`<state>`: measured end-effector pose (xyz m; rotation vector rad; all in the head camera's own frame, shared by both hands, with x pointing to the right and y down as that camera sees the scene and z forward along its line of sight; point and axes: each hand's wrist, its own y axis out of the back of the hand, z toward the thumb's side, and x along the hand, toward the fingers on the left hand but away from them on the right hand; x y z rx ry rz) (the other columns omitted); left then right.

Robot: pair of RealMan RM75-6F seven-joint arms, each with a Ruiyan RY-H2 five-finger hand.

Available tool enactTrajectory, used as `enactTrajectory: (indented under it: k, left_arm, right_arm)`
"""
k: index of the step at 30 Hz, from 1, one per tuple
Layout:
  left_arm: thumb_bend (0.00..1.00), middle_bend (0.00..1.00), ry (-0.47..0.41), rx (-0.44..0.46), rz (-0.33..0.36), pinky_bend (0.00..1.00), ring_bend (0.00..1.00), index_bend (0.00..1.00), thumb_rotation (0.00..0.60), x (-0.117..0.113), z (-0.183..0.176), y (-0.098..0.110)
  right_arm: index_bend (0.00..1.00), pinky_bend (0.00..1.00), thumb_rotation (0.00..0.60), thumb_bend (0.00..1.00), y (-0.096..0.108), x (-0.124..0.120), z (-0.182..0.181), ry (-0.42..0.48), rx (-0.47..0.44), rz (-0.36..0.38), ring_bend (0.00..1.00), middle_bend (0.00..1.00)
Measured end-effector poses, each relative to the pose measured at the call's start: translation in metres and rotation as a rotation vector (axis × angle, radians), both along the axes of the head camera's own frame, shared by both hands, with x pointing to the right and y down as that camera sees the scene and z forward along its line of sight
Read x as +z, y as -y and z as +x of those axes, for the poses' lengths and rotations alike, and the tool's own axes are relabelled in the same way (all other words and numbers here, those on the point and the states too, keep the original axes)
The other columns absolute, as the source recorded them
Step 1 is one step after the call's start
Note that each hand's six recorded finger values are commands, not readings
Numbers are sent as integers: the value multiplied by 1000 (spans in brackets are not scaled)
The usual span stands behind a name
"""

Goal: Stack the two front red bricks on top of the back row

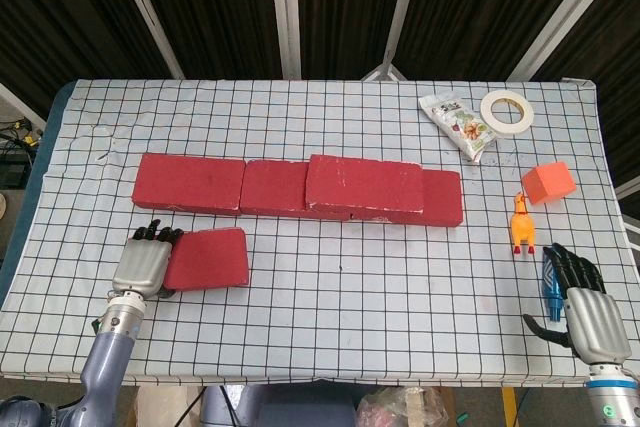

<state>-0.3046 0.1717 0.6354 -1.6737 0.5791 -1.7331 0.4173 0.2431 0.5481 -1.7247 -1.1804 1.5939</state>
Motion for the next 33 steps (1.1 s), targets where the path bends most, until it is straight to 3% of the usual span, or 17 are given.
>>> enactTrajectory:
  k: [7, 12, 16, 23, 33]
  left_arm:
    - [22, 224, -38, 58, 2, 147, 64, 250, 600, -40, 8, 23]
    - [22, 215, -2, 102, -1, 141, 61, 260, 600, -65, 9, 58]
    - [22, 215, 4, 155, 43, 138, 61, 261, 600, -81, 21, 91]
    - [22, 215, -36, 159, 73, 135, 61, 270, 600, -75, 22, 130]
    - [22, 215, -69, 165, 54, 135, 61, 278, 600, -55, 27, 169]
  right_arm:
    - [49, 0, 600, 236, 0, 1, 1, -5, 8, -4, 0, 0]
    - [49, 0, 600, 236, 1, 3, 3, -18, 20, -7, 0, 0]
    - [49, 0, 600, 236, 1, 4, 4, -34, 29, -8, 0, 0]
    - [49, 0, 600, 236, 2, 5, 7, -64, 47, -6, 0, 0]
    - [49, 0, 600, 236, 4, 13, 11, -117, 71, -20, 0, 0]
